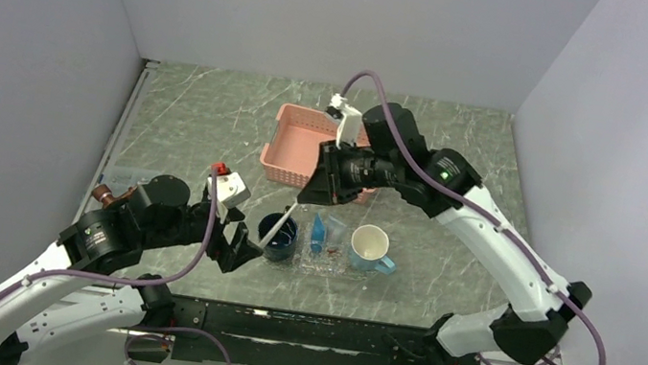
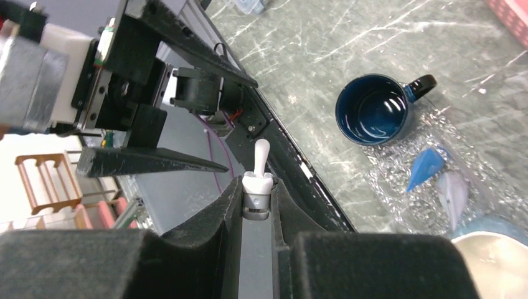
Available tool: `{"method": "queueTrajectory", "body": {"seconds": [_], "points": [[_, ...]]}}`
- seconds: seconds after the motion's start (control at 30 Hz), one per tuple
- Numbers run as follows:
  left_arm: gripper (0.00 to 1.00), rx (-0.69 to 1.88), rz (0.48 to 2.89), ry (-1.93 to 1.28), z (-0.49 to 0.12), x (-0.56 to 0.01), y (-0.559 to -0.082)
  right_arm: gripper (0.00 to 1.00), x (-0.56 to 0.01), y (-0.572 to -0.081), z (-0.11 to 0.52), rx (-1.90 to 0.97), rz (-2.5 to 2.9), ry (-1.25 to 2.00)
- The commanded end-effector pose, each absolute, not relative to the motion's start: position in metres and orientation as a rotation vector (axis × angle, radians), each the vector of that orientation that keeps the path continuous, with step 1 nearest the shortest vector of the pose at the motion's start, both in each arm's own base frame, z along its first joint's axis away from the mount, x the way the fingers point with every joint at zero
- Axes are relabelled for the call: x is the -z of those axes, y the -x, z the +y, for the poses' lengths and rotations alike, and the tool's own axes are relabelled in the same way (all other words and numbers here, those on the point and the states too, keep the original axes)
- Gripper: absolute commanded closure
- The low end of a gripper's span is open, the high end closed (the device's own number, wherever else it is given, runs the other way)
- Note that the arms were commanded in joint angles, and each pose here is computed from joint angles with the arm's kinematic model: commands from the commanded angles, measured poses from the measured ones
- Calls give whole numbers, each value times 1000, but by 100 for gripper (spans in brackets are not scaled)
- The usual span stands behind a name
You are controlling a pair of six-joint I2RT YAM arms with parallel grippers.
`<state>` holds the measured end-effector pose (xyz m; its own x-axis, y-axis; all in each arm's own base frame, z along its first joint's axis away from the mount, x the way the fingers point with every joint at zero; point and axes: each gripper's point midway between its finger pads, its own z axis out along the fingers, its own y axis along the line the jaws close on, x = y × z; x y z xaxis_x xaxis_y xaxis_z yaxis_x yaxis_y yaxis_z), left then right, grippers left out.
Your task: Prepare toiletry sets of a toothbrush and toothpaste on the tray
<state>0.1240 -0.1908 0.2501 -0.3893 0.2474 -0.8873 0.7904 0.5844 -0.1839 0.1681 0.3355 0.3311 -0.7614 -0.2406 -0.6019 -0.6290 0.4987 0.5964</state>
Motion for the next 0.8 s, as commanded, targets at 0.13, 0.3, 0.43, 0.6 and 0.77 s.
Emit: {"method": "queueTrajectory", "body": {"seconds": [0.13,0.3,0.43,0.6,0.77], "points": [[1,928,1859,-822,-210,-282,-115,100,-343,-154,286,-1014,2200,774],[1,900,1910,-780,-207,-271,-119,100,-338,-152,259,-872,2202,799],[1,887,1945,-731,-203,-261,-121,100,-334,-152,245,-806,2209,805],[1,846,1964,-650,-192,-254,-124,100,-335,-150,231,-741,2210,809],[1,775,1989,-602,-178,-245,-128,100,-327,-149,217,-671,2222,827]]}}
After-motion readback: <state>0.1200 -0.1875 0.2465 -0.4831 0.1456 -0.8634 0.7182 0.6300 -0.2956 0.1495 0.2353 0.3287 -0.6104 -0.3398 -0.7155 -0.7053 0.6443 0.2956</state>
